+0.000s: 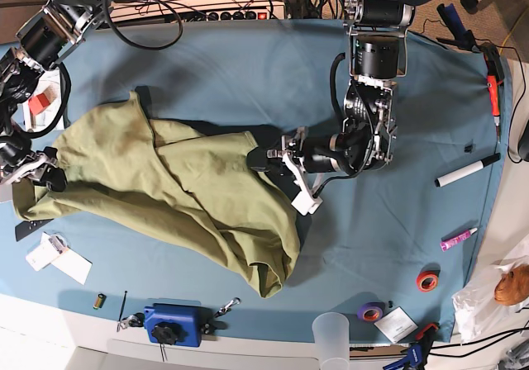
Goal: Layout the t-shirt on the table in an organized manner, then fold the t-shirt properly
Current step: 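Grasp the shirt's bunched fabric with the left gripper and pull it outward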
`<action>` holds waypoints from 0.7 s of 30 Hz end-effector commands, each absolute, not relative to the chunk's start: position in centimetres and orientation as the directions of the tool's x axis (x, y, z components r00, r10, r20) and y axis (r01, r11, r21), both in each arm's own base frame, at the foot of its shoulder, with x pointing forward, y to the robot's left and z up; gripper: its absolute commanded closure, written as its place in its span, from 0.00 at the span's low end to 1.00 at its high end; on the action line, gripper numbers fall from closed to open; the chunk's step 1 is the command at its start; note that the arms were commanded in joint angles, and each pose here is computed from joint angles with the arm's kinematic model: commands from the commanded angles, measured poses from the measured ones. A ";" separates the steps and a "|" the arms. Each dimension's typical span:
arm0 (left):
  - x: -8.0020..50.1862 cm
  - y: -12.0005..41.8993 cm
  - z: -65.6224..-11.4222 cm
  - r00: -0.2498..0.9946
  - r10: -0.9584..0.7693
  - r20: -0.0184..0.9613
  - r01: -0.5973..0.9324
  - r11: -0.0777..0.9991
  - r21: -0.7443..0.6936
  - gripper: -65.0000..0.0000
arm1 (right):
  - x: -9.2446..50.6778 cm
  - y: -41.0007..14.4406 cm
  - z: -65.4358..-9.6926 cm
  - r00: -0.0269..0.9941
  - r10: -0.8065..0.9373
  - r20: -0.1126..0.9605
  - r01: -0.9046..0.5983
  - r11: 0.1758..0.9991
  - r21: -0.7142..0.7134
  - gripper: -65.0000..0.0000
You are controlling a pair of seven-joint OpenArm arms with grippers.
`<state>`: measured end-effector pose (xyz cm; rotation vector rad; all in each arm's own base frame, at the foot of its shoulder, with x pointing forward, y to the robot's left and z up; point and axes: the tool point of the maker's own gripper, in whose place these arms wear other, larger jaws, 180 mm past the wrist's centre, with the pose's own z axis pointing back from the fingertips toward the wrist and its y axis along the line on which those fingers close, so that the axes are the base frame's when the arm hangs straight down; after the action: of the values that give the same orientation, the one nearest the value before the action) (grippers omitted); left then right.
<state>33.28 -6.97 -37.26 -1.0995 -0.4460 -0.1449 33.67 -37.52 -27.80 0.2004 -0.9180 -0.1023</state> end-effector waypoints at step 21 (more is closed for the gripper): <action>36.4 1.6 -30.3 0.721 0.081 0.689 0.509 0.613 -0.604 1.00 | 35.1 -36.9 -23.9 0.485 -0.196 0.852 -0.069 0.963 0.261 0.52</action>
<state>35.46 1.70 -32.01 -0.8797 -0.6938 -0.2651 34.42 -36.24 -26.31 0.2928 -0.9975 -0.0964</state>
